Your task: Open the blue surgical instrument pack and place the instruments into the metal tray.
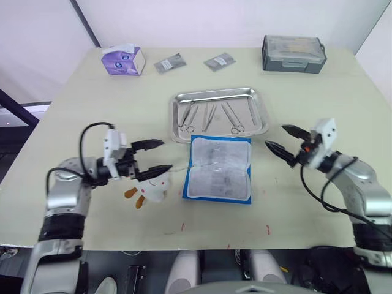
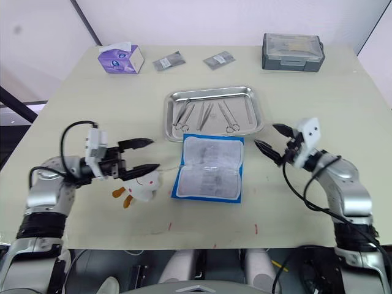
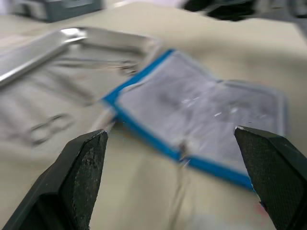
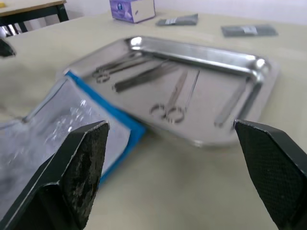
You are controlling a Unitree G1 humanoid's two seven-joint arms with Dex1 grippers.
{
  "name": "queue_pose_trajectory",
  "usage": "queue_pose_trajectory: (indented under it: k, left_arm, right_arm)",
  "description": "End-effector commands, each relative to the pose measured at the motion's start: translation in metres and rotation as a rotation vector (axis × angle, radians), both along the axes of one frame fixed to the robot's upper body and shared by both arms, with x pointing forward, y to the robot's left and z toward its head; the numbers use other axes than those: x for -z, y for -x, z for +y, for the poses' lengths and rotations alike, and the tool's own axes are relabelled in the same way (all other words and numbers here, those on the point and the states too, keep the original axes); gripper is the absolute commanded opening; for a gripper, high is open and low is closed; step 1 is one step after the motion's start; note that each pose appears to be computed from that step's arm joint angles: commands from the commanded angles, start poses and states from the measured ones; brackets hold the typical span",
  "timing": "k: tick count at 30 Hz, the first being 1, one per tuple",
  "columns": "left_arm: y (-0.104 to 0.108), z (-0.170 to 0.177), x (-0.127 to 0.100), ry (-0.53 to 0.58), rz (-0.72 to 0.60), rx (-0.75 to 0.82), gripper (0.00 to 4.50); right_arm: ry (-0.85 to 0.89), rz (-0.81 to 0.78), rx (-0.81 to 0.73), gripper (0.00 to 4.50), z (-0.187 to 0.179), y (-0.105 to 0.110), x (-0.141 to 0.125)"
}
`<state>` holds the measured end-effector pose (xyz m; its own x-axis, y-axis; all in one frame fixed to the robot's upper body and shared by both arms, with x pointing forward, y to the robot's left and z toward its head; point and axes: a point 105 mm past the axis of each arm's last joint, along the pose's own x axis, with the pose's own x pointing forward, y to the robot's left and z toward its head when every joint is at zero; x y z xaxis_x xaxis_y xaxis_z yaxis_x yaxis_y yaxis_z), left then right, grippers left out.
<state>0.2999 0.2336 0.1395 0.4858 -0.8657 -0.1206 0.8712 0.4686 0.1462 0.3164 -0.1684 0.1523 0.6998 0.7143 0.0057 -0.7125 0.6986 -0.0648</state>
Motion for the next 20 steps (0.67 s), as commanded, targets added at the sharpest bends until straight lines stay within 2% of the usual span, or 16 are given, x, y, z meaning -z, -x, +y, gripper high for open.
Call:
queue_pose_trajectory:
  k: [1,11,20]
  left_arm:
    - [0.007,0.028,-0.009,-0.025,-0.038,-0.114,4.50]
    - [0.038,0.089,0.018,-0.107,0.084,-0.424,4.50]
    - [0.063,0.104,0.030,-0.156,0.095,-0.480,4.50]
  right_arm:
    - [-0.007,-0.047,-0.031,4.37,-0.012,0.020,-0.011]
    - [0.042,0.041,0.027,4.37,-0.061,0.072,0.024]
    - [0.084,0.110,0.086,4.37,-0.087,0.096,0.044]
